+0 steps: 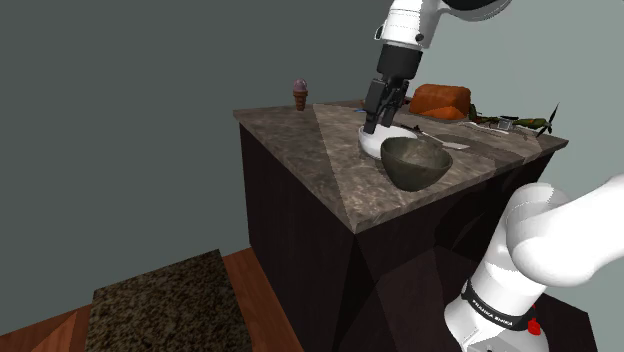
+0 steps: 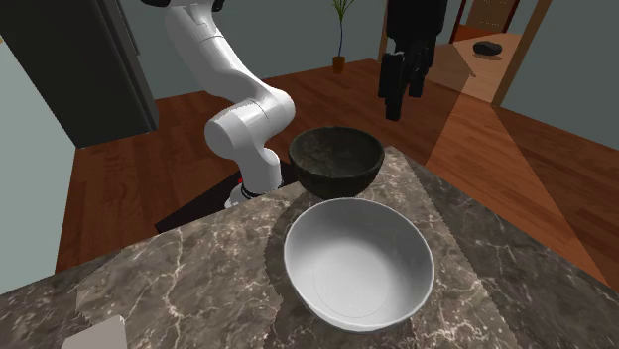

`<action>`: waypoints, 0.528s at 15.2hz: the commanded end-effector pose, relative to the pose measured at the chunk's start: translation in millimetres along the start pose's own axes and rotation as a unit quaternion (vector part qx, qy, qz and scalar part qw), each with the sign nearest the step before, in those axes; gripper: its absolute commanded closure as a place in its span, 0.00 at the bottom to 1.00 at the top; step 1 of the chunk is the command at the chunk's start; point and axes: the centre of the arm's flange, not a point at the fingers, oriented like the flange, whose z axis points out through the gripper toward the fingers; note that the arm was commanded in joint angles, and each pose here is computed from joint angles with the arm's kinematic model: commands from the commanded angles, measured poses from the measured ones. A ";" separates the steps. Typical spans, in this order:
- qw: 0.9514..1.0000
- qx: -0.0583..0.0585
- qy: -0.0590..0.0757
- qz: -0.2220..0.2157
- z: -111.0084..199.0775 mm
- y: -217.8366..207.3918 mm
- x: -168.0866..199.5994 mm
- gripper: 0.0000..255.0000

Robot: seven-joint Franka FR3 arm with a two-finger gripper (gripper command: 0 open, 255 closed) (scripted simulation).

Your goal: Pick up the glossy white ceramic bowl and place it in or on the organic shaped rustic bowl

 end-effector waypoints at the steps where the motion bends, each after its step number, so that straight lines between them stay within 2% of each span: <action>1: 1.000 0.000 0.000 0.000 0.0 0.0 0.0 0.00; 4: 0.999 -0.044 -0.011 0.008 19.3 18.4 17.8 0.00; 8: 0.994 -0.102 -0.026 0.018 43.0 45.9 40.4 0.00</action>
